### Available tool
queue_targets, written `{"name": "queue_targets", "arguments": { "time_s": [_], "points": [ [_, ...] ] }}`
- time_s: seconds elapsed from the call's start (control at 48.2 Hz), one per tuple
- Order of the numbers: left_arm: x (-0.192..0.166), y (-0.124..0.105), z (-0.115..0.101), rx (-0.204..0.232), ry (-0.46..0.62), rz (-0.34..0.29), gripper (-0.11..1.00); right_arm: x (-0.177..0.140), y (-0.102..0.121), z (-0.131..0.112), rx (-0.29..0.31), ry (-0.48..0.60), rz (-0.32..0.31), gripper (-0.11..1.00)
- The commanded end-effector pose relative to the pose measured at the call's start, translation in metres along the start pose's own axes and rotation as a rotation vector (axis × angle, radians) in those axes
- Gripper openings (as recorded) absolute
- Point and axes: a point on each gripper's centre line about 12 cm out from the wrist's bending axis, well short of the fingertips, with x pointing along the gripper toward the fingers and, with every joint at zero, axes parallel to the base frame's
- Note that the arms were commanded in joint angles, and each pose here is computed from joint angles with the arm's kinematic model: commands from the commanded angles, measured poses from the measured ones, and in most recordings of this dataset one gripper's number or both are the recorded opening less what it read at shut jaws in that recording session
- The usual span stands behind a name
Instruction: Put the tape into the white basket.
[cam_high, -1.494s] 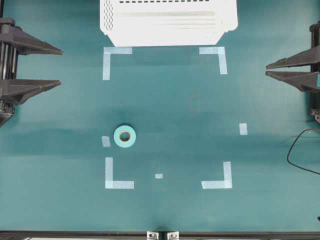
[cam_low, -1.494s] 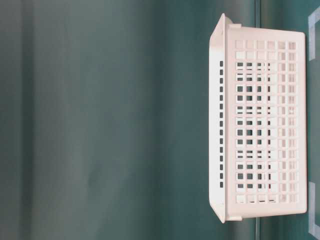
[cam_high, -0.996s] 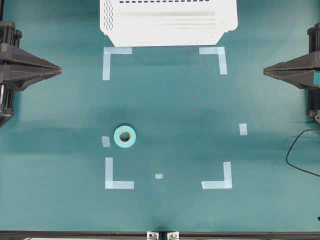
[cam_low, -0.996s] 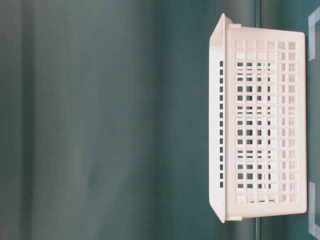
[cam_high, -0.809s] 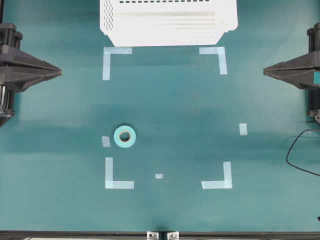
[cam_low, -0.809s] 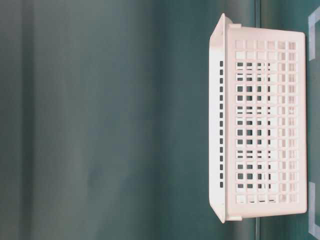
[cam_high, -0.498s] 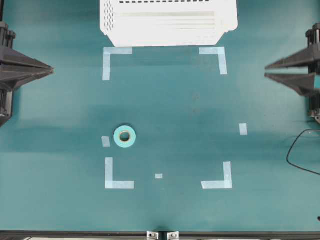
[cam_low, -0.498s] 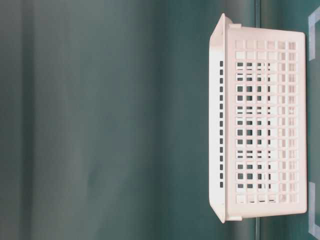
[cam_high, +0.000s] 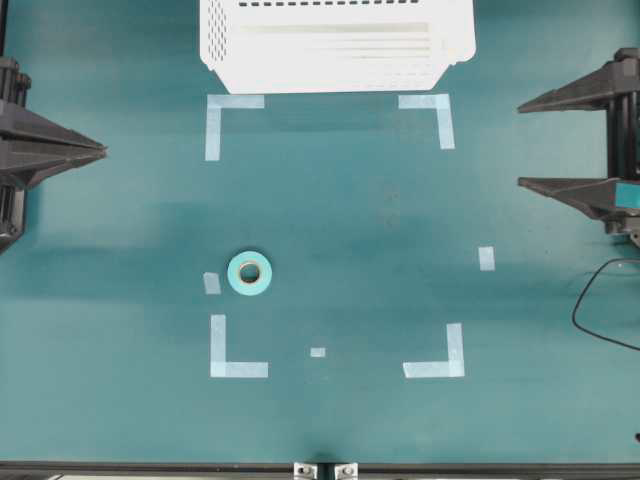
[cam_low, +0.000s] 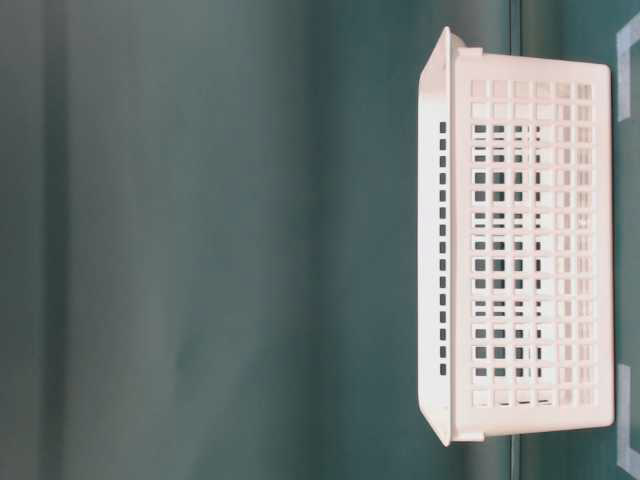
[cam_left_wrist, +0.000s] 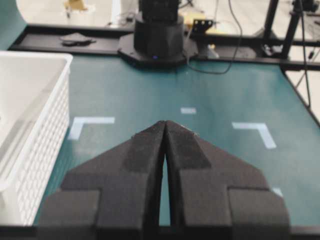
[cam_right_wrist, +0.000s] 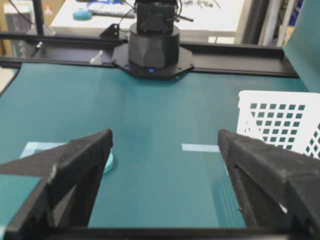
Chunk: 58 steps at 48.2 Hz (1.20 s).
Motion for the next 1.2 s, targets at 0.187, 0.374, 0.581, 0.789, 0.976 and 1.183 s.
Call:
{"name": "queue_targets", "arguments": {
  "time_s": [0.187,0.374,0.581,0.789,0.976,1.183],
  "points": [
    [-0.014,0.001,-0.016,0.006,0.04,0.002,-0.11,0.025,0.001,0.015,0.002,0.007,-0.002,0.96],
    [-0.023,0.001,-0.034,0.001,0.123,0.003,-0.11,0.043,0.001,0.015,0.002,0.039,-0.006,0.96],
    [-0.026,0.002,-0.044,0.006,0.184,0.003,-0.11,0.062,0.001,0.01,0.003,0.093,-0.012,0.96],
    [-0.029,0.002,-0.055,0.007,0.221,0.004,-0.11,0.085,0.0,0.0,0.005,0.189,-0.022,0.96],
    [-0.03,0.002,-0.062,0.0,0.239,0.005,-0.11,0.104,-0.001,-0.005,0.005,0.242,-0.028,0.96],
    [-0.032,0.003,-0.069,0.007,0.25,0.005,-0.11,0.125,-0.001,-0.011,0.003,0.308,-0.033,0.96]
  ]
}}
